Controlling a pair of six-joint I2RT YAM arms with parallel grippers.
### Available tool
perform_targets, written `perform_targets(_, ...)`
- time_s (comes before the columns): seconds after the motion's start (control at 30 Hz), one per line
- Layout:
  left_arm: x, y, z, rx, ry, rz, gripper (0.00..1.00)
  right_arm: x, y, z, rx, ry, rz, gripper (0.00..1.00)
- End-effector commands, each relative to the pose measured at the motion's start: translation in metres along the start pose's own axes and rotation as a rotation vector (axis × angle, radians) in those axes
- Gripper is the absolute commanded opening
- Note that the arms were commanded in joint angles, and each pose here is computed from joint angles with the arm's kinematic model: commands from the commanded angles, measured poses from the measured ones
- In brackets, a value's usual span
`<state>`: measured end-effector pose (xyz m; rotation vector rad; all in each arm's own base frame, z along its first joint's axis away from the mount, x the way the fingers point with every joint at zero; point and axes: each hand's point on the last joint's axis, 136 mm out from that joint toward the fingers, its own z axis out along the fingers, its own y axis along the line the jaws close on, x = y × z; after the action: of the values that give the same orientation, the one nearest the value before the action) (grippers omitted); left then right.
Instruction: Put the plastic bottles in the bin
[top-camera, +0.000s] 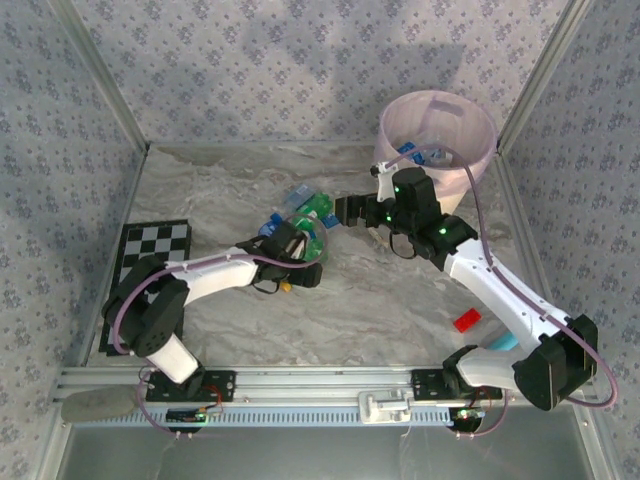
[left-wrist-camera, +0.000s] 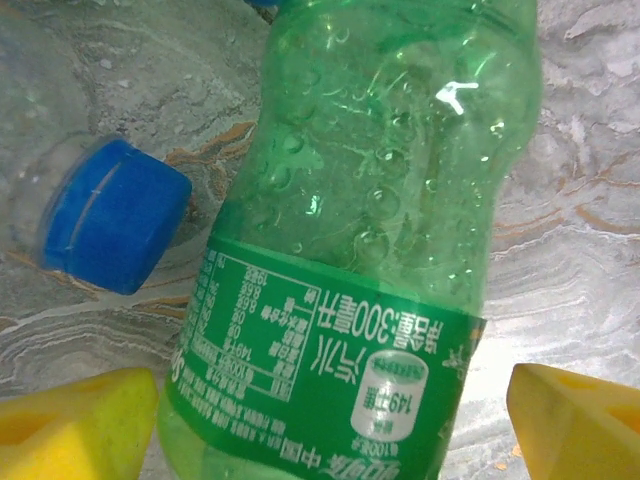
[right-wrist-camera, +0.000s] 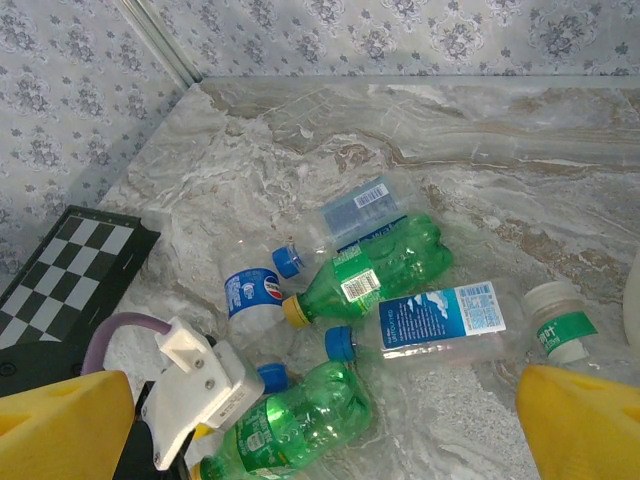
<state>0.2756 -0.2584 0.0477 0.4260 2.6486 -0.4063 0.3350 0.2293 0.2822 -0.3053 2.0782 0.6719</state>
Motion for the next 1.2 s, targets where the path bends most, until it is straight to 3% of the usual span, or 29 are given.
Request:
perform_targets(0.0,-0.008,-0.004,0.002,-0.012,-0.005,0.030,0.89,-0.008,0.001,-0.001,0.005,-0.030,0.009,1.00)
perform_targets(0.3,-0.007,-0.016,0.005,0.024,-0.003,0.075,0.55,-0.005,-0.001,0.002,0.009,-0.020,0.014,1.00)
perform_targets(0.47,-0.024,-0.026,-0.015,0.077,-0.115,0.070,0.53,-0.015,0.005,0.003,-0.017,-0.056,0.018,1.00)
perform_targets(0.9,-0.086,-0.057,-0.115,0.306,-0.572,0.058,0.53,-0.025,0.029,0.020,-0.168,-0.057,0.103,1.00)
perform_targets(1.17,-0.094,-0.067,-0.150,0.390,-0.679,0.068,0.52,-0.023,0.054,0.037,-0.318,-0.018,0.189,0.95)
